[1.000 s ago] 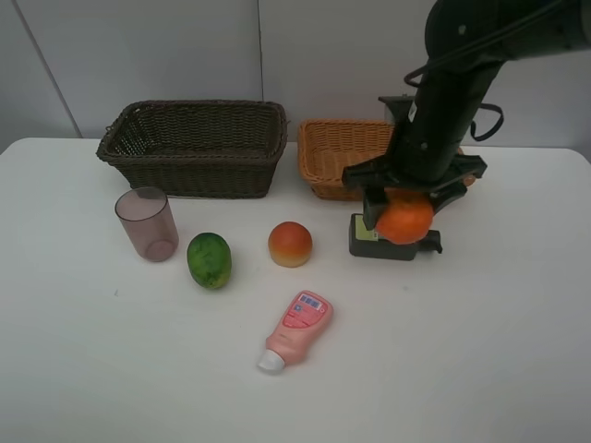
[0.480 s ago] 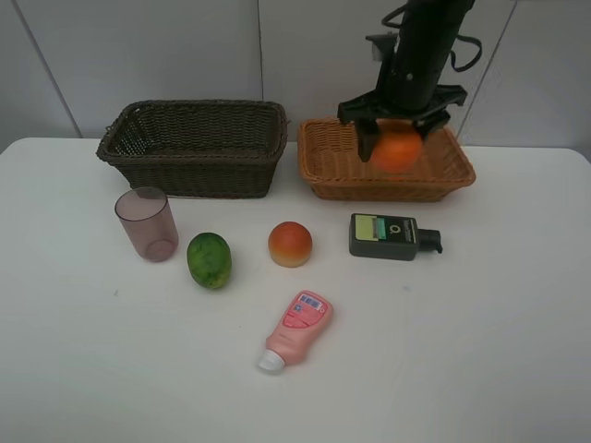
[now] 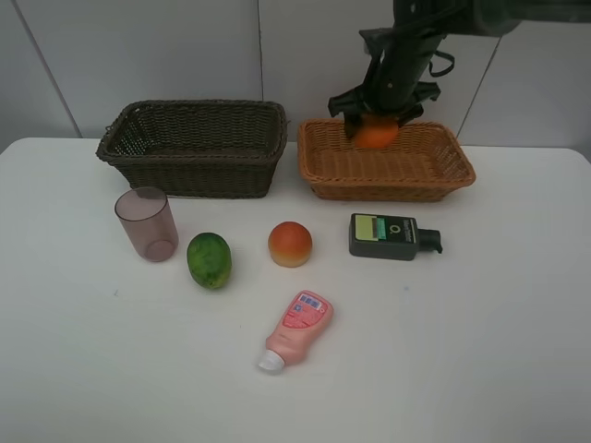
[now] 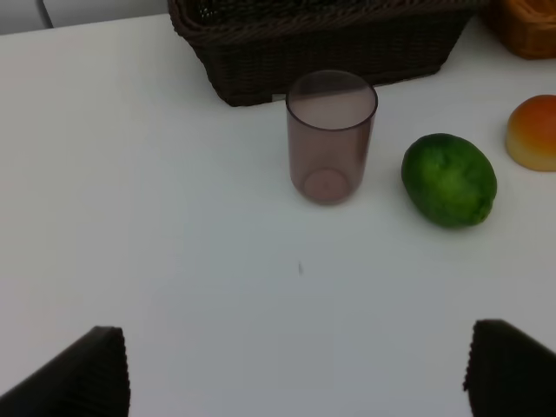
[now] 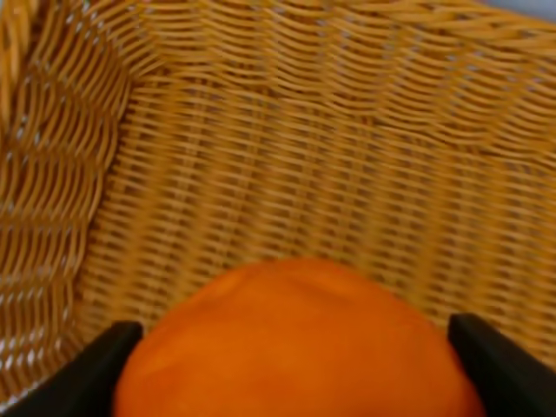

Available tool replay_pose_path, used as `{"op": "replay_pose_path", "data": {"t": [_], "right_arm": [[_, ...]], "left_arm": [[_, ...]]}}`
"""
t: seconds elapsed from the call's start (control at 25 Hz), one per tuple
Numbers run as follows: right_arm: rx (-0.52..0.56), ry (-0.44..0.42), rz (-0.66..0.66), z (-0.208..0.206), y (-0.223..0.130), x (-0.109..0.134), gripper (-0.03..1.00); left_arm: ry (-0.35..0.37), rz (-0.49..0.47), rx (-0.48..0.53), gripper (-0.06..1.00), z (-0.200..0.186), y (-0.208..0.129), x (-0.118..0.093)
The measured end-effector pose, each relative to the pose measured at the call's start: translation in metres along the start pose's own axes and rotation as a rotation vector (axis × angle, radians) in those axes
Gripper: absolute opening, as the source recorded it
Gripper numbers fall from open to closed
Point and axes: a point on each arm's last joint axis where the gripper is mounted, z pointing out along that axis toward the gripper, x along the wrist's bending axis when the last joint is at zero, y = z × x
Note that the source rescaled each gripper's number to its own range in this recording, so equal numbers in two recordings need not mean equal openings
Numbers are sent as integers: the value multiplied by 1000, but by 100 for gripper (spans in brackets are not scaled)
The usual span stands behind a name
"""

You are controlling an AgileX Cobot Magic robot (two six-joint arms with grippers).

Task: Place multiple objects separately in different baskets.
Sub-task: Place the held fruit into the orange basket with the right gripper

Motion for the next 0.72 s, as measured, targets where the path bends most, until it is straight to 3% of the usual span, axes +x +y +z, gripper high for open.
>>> {"op": "replay_pose_path", "data": {"t": [0.2,0.4,0.44,0.56,0.64,0.72], "right_arm": [[-20,13,6,32,-3,6,29],[-43,18,6,36,-2,7,30],[-45,16,4,36,-1,6,40],[-53,0,-13,36,-1,5,82],[-54,-4,-17,36,-1,5,93],[-52,-7,-19,36,-1,4,97]], "left_arm": [[0,0,0,100,0,0,0],[0,0,0,100,0,0,0],[0,0,0,100,0,0,0],[0,0,0,100,0,0,0],[0,0,0,100,0,0,0],[0,0,0,100,0,0,0]]}}
